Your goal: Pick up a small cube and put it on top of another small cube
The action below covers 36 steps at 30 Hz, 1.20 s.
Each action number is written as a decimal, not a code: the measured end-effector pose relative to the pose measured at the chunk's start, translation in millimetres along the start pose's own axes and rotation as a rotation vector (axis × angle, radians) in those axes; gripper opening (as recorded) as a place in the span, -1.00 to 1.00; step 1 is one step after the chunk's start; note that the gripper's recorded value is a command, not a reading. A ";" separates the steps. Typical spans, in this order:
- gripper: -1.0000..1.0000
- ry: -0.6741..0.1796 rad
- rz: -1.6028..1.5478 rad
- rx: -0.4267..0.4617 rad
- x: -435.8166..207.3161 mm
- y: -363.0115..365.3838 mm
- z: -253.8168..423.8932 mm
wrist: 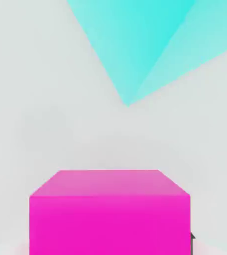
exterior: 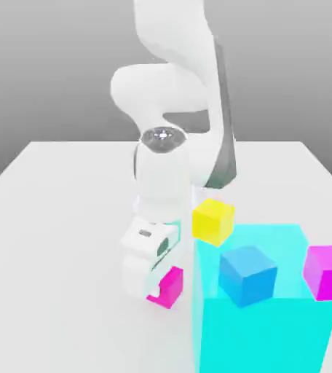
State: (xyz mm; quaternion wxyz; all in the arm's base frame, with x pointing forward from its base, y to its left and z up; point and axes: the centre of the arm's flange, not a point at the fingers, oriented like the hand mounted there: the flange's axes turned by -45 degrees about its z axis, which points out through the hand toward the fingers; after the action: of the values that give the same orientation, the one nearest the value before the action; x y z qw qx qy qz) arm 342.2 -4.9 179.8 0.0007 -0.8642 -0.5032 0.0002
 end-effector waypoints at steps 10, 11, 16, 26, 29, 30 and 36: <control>-1.00 0.084 -0.248 -0.018 35.7 69.4 -100.4; -1.00 0.099 -0.282 -0.017 39.1 77.3 -113.1; -1.00 0.152 -0.499 -0.009 62.4 107.3 -174.6; -1.00 0.064 -1.111 0.006 157.3 117.8 -274.1; -1.00 0.005 -1.213 0.002 185.1 109.7 -257.0; -1.00 0.001 -1.216 0.001 185.3 110.8 -242.0; 1.00 -0.003 -1.212 0.001 182.4 113.0 -217.2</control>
State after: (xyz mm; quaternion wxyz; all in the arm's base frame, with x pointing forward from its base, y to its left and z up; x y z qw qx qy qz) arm 530.7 97.7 396.9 0.0004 -0.4238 -0.9058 0.0012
